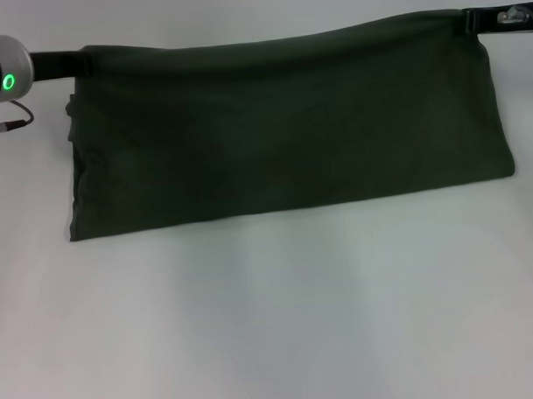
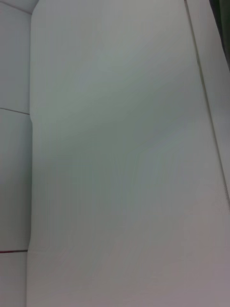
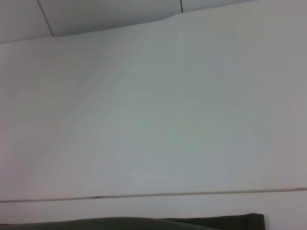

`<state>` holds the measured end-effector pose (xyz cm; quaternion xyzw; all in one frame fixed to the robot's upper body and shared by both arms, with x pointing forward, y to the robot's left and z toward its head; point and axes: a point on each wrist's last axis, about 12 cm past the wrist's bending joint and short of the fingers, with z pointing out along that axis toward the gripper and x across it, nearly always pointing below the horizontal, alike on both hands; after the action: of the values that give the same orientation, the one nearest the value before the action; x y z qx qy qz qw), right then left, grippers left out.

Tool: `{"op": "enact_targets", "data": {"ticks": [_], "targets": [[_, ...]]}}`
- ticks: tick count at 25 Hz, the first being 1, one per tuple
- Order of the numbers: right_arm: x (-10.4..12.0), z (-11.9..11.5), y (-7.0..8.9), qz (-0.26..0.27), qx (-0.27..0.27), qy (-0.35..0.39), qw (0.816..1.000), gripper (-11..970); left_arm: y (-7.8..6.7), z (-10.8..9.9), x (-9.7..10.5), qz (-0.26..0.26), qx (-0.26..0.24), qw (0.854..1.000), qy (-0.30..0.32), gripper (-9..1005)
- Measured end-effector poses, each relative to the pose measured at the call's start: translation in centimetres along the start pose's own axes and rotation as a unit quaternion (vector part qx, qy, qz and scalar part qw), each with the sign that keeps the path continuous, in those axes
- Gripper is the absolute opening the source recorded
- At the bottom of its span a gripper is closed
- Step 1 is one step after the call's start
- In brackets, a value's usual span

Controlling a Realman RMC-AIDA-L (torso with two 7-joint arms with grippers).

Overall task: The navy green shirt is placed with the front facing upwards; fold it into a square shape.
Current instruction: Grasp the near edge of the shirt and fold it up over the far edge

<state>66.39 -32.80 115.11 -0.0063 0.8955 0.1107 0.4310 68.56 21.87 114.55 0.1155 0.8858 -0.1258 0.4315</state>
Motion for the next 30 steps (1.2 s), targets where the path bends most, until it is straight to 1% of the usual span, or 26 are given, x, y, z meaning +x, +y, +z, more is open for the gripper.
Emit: {"op": "enact_targets", "data": {"ticks": [4,13,17,22,23,30], "targets": [[0.1,0.3,0.0,0.002,0.003,-0.001,1.0,86,-0.3,0.2,0.0,0.005,0.0,1.0,0.001,27],[0.4,0.4,-0.2,0.005,0.008,-0.001,1.0,89,-0.3,0.2,-0.1,0.006,-0.001,1.0,-0.001,30],[0.5,0.5,-0.6,0.009,0.012,0.004,1.0,90,-0.2,0.4,-0.2,-0.001,-0.001,1.0,0.002,33],[0.6,0.4,-1.5,0.017,0.022,0.008,1.0,92,0.2,0.5,-0.1,-0.009,0.0,1.0,0.016,225],[0.6,0.4,-1.6,0.016,0.023,0.008,1.0,92,0.2,0.5,-0.1,-0.006,0.0,1.0,0.017,243],[-0.4,0.6,-1.6,-0.013,0.043,0.003,0.999,382,-0.2,0.5,-0.2,-0.001,0.004,1.0,0.018,370]]}}
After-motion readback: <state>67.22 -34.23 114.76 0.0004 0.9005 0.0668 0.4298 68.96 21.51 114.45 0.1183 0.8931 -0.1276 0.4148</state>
